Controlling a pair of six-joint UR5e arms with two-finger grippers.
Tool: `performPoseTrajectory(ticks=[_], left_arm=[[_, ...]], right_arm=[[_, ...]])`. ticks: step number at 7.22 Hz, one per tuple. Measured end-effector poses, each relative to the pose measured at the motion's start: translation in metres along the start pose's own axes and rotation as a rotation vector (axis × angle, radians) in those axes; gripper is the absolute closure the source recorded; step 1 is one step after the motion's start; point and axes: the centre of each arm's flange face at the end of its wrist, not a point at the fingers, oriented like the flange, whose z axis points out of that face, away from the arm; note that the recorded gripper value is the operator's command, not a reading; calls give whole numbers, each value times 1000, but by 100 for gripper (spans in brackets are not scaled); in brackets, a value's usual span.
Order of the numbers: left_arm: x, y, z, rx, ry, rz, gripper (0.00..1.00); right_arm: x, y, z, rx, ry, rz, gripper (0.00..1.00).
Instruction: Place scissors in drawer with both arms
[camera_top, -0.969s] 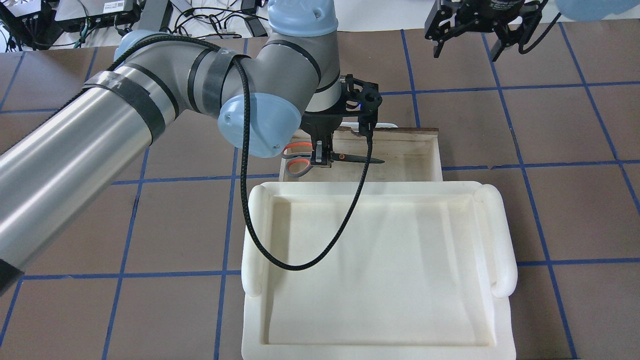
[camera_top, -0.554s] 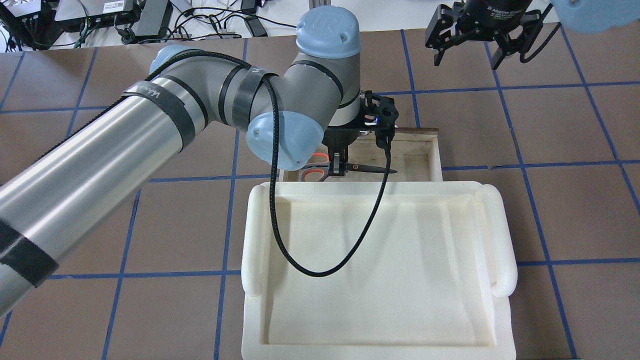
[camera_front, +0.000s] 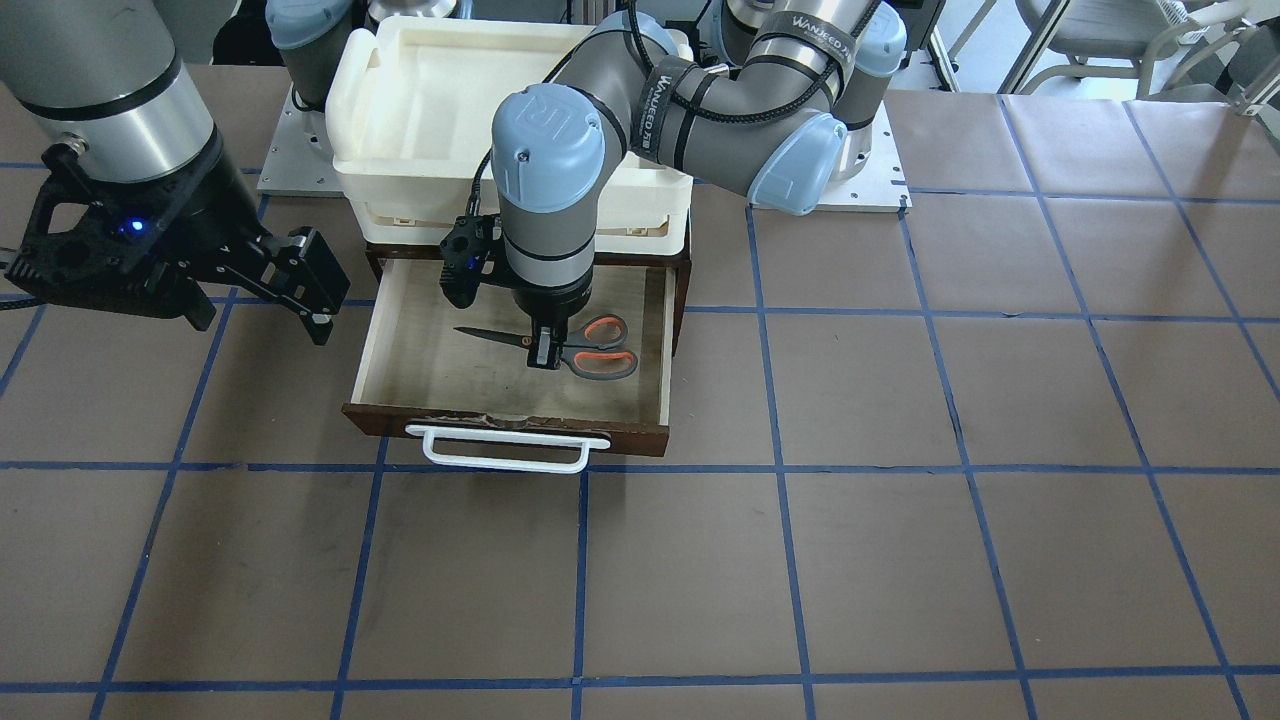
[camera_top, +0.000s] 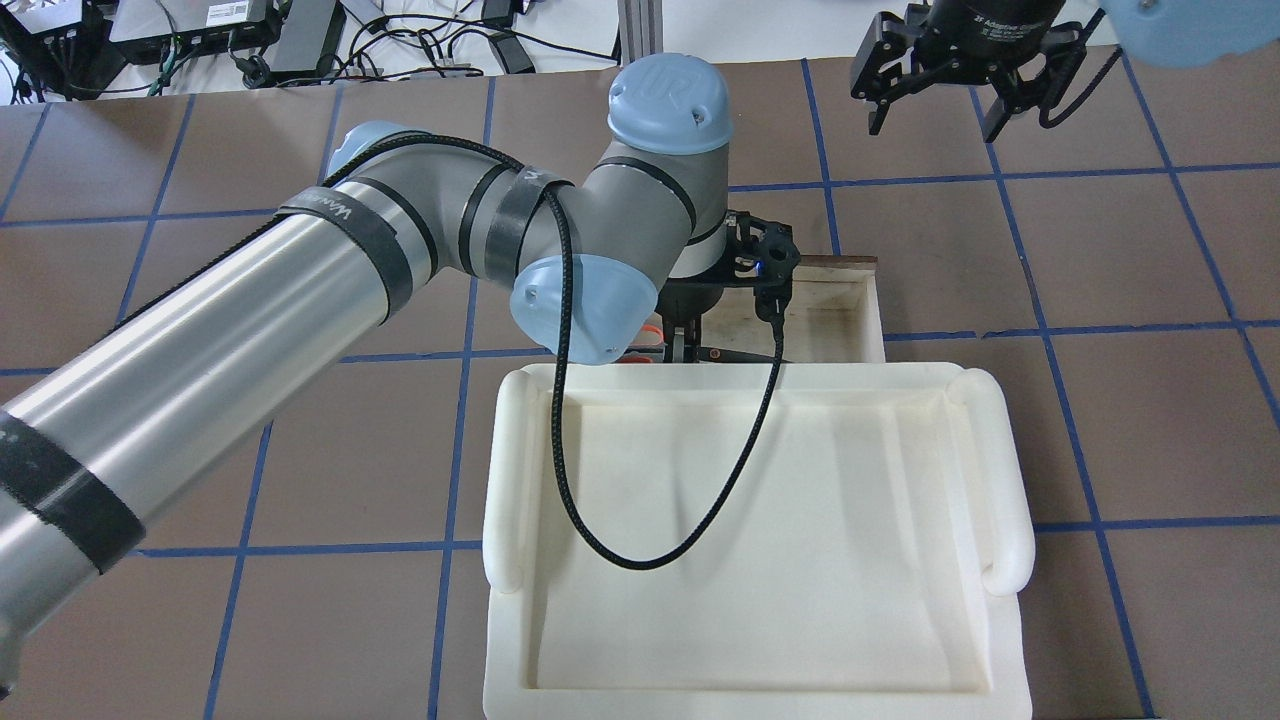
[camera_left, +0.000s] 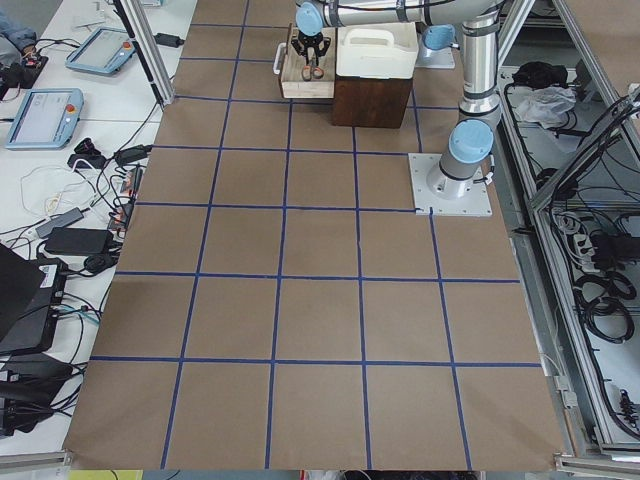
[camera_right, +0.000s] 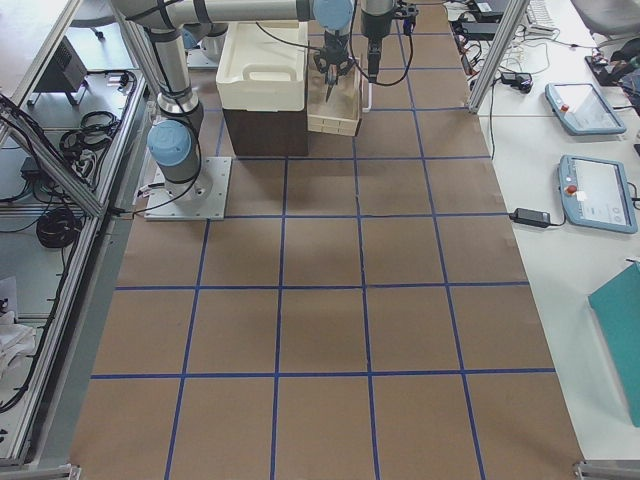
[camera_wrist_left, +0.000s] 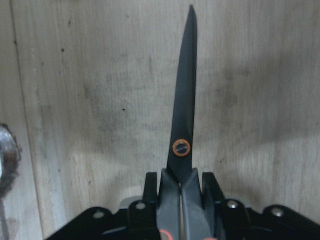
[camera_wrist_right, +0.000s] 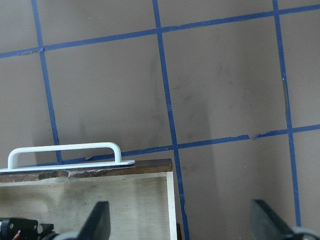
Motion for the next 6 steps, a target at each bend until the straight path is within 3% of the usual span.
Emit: performPoseTrajectory(ticks=[1,2,3,4,6], left_arm=[[2,0,5,-1,4,0,95],[3,1,9,-2,8,-1,77],[3,1,12,-3,12,-3,43],[4,1,13,-3,13,-5,29],[3,0,13,6,9,-9,26]], right_arm=[[0,0,0,-1,0,-1,0],[-1,1,0,-2,-1,-1,0],[0,1,1,-3,-1,-1,0],[0,1,1,-3,-2,0,0],[0,2,-2,1,-2,0,0]])
